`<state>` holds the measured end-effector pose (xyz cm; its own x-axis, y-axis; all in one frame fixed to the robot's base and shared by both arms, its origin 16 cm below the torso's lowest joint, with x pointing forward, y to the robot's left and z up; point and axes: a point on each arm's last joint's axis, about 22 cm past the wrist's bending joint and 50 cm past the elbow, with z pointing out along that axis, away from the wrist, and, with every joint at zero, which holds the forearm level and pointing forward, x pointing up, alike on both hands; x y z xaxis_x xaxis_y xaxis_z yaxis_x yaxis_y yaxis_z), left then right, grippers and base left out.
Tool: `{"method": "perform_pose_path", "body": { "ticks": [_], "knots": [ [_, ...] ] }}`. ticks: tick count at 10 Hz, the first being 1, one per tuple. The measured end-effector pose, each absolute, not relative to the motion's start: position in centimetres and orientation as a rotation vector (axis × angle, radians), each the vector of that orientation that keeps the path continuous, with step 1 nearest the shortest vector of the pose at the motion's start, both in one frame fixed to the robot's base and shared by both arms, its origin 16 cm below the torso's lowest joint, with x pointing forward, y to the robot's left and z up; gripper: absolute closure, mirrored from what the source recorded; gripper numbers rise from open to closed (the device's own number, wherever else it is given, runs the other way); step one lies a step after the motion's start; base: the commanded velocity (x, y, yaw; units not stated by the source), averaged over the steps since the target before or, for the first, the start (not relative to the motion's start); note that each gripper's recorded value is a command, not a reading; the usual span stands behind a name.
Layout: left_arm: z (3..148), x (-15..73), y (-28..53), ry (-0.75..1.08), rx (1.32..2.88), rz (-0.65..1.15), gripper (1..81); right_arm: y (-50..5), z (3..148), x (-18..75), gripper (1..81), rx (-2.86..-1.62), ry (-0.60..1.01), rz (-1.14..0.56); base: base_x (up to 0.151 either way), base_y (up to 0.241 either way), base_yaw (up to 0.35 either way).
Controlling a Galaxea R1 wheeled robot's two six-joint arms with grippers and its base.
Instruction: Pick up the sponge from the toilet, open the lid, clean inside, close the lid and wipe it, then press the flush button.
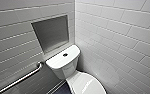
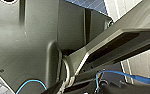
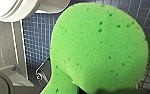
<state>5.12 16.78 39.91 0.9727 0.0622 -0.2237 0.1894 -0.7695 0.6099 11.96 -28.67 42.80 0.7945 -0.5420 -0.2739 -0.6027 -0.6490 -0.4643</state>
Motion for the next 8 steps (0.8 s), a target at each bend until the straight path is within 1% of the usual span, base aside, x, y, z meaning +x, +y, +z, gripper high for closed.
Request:
{"method": "perform_pose_path", "body": {
  "ticks": [2, 5, 8],
  "knots": [
    [41.2, 4.5, 17.1, 0.161, 2.456, -0.217, 1.0, -27.1, 44.5, 10.4, 81.1, -2.414, 0.830, 0.131, 0.000, 0.000, 0.000],
    [41.6, 1.3, 17.3, 0.168, 2.494, -0.255, 1.0, -25.9, 44.5, 7.1, 81.1, -2.438, 0.814, 0.144, 0.000, 0.000, 0.000],
    [41.3, -2.1, 17.3, 0.179, 2.550, -0.311, 1.0, -23.2, 45.3, 1.6, 81.1, -2.445, 0.820, 0.223, 0.000, 0.000, 0.000]
  ]
}}
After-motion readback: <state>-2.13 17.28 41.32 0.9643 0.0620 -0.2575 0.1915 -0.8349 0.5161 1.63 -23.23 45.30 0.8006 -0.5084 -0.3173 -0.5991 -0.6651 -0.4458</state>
